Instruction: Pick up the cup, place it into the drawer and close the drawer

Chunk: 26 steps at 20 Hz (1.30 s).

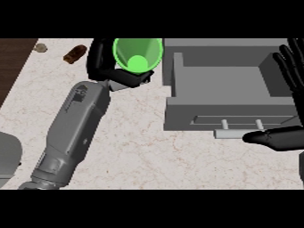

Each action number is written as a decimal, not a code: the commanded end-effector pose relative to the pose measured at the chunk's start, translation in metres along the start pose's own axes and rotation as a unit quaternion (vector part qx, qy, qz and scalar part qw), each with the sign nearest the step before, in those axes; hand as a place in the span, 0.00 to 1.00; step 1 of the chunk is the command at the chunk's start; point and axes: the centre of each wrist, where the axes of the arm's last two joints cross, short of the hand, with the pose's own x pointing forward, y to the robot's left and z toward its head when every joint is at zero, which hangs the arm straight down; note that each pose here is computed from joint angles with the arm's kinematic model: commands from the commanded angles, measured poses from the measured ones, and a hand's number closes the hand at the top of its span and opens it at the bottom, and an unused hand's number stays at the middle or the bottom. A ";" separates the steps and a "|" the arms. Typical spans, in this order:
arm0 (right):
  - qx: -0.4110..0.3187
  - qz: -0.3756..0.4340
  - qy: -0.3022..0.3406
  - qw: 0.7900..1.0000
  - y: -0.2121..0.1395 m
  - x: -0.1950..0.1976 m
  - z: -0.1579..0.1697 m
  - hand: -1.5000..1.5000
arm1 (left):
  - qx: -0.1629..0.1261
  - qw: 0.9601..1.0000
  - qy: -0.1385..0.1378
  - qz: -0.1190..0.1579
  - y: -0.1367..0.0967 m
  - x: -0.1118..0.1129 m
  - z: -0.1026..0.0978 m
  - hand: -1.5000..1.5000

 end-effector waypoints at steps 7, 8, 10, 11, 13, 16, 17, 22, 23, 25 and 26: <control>0.003 -0.004 -0.008 1.000 0.008 -0.004 -0.005 0.00 | -0.007 0.997 0.050 -0.053 -0.087 0.063 -0.089 1.00; -0.005 0.003 -0.009 1.000 0.002 -0.004 -0.008 0.00 | -0.007 0.996 0.073 -0.056 -0.083 0.060 -0.086 1.00; 0.009 -0.003 -0.012 1.000 0.008 0.003 -0.014 0.00 | -0.005 0.994 0.082 -0.071 -0.095 0.060 -0.096 1.00; 0.003 -0.005 -0.021 1.000 -0.003 0.008 -0.003 0.00 | -0.008 0.992 0.109 -0.065 -0.094 0.057 -0.094 1.00; 0.016 -0.002 -0.021 1.000 0.000 -0.001 -0.021 0.00 | -0.004 0.988 0.119 -0.097 -0.106 0.060 -0.101 1.00; 0.011 -0.013 -0.021 1.000 -0.012 0.001 -0.018 0.00 | -0.012 0.981 0.153 -0.118 -0.095 0.032 -0.081 1.00; 0.031 -0.017 -0.033 0.999 0.014 0.003 -0.018 0.00 | -0.003 0.979 0.152 -0.136 -0.104 0.039 -0.088 1.00; 0.047 -0.015 -0.034 0.998 0.015 0.001 -0.028 0.00 | -0.064 0.962 0.218 -0.151 -0.099 0.021 -0.073 1.00; 0.044 -0.014 -0.039 0.998 0.005 0.005 -0.022 0.00 | -0.079 0.959 0.221 -0.158 -0.096 0.019 -0.072 1.00; 0.063 -0.019 -0.040 0.997 0.015 0.003 -0.025 0.00 | -0.062 0.955 0.235 -0.169 -0.096 0.015 -0.067 1.00; 0.061 -0.013 -0.041 0.997 0.016 0.004 -0.033 0.00 | -0.083 0.954 0.234 -0.170 -0.095 0.012 -0.065 1.00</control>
